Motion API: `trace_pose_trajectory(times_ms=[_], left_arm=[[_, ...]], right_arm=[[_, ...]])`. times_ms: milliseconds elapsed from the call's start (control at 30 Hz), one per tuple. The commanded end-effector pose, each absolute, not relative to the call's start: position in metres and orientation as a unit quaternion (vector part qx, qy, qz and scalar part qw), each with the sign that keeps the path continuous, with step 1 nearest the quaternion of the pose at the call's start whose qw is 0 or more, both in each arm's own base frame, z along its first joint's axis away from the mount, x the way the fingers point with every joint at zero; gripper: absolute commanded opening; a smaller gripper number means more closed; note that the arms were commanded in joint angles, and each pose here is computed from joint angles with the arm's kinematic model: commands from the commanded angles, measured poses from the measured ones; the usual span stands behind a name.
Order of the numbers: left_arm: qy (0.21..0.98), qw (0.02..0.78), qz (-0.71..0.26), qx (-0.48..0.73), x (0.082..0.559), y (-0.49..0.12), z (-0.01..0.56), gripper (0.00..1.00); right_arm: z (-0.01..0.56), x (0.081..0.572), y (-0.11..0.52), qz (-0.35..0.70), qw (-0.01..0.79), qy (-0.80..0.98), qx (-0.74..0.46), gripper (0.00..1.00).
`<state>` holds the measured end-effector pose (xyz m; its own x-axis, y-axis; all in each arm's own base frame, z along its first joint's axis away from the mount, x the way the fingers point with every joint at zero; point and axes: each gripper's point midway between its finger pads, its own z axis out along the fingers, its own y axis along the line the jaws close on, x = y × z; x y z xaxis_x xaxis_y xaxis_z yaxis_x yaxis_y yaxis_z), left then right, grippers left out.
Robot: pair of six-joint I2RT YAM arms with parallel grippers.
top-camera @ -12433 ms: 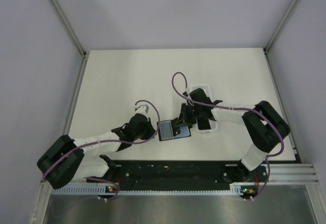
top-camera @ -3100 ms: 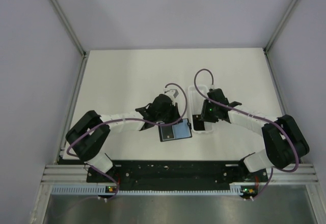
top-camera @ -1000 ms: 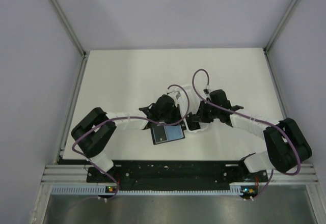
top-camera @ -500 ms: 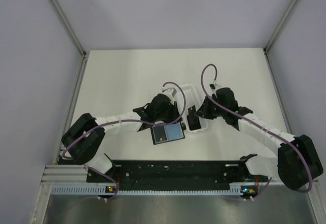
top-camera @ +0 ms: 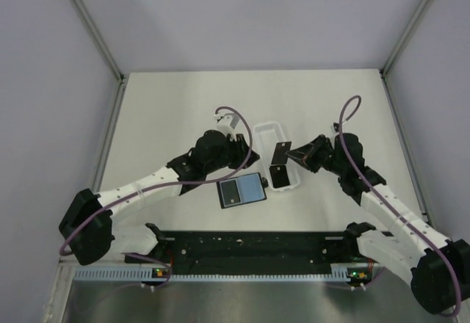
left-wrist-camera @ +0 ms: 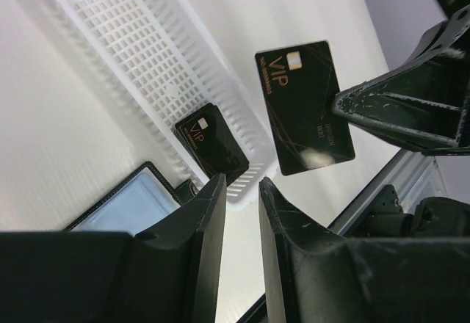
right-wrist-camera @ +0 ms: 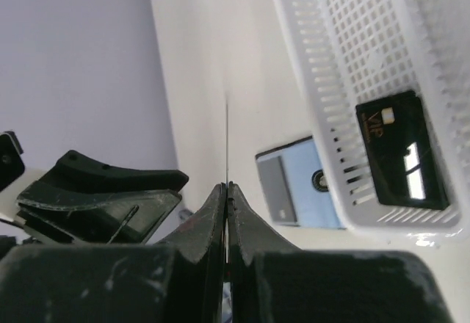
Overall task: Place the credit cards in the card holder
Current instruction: Pick up the credit card from the storage box, then insert the credit card into the card holder.
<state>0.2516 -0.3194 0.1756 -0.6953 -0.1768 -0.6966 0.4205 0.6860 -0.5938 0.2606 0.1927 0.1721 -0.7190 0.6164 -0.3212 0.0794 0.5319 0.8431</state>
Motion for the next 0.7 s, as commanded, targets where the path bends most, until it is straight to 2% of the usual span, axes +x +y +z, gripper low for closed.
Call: trace_pose_trajectory(times_ms=[0,100,233,667], left_arm=[[0.815,0.414,-0.402,0.054,0.253,-0.309,0.202,0.31],[0.809,0.424,-0.404,0.05,0.252,-0.304,0.208,0.31],[0.805,0.429,-0.408,0.045,0.25,-0.3,0.213,0.31],[0.798,0.433,-0.418,0.041,0.245,-0.296,0.22,0.31]], right_arm=[[0.199,0.256,0.201,0.547,0.235,0.728,0.34,0.0],[0.211,0.253,0.201,0.611,0.194,0.662,0.388,0.0],[0.218,0.246,0.199,0.646,0.157,0.618,0.419,0.0],[0.269,0.224,0.192,0.715,0.142,0.559,0.395,0.0]])
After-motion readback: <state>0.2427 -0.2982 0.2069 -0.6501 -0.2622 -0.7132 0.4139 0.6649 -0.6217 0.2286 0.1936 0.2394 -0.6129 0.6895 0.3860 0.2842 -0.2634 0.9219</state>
